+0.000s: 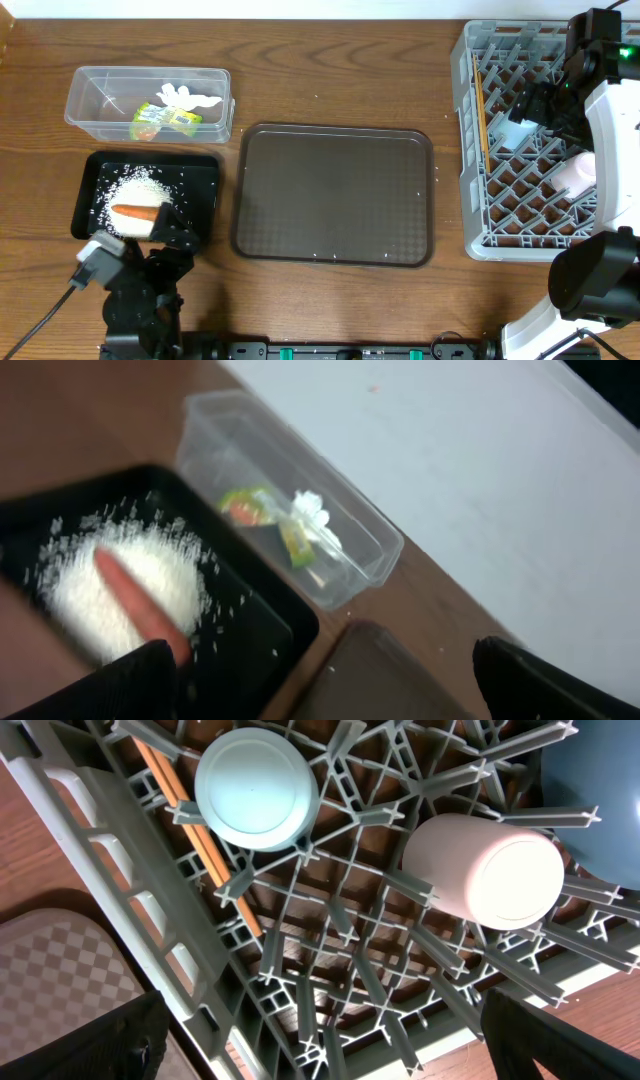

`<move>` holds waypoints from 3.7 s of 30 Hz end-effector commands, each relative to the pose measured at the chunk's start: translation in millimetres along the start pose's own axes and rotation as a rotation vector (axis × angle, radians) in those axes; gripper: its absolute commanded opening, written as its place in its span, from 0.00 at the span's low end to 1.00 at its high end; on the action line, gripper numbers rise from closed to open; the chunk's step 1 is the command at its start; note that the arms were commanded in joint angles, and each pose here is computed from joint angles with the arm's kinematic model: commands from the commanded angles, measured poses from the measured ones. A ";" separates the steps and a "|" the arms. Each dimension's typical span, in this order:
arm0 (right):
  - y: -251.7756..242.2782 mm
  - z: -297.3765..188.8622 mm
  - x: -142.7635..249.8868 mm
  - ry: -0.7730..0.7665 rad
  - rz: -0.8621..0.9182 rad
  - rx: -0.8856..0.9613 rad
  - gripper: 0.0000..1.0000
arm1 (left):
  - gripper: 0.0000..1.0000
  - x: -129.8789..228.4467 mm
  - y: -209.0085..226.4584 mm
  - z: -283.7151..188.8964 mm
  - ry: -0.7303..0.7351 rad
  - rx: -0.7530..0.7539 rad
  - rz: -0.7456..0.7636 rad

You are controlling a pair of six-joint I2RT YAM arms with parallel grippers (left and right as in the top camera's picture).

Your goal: Sort waste into correct bins and load items into the dishwasher rack

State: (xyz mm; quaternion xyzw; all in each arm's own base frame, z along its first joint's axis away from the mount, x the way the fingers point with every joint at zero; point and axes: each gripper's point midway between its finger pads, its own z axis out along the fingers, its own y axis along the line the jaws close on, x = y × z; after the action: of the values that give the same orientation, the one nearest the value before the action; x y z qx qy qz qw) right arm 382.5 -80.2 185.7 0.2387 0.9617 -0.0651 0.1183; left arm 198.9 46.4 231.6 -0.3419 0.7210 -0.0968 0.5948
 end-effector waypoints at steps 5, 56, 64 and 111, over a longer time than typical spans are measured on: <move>-1.8 -0.9 -0.7 -0.003 0.017 0.003 0.99 | 0.98 0.8 -7.9 6.7 -0.065 0.071 0.295; 5.0 -2.0 1.3 -0.005 -0.001 -0.002 0.99 | 0.98 94.3 6.0 57.1 -0.043 0.263 0.558; 3.7 -1.8 0.8 -0.005 0.003 -0.001 0.99 | 0.98 94.7 6.2 57.2 -0.040 0.262 0.559; 3.5 -13.4 0.6 -0.033 0.004 -0.012 0.99 | 0.98 94.7 6.2 57.2 -0.040 0.262 0.559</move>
State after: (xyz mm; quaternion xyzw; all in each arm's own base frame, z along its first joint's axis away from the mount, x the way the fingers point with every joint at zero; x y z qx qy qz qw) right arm 382.9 -77.0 185.7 0.2351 0.9626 -0.0638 0.1185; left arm 243.7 8.8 154.5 -0.0505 0.7439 -0.0142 0.6662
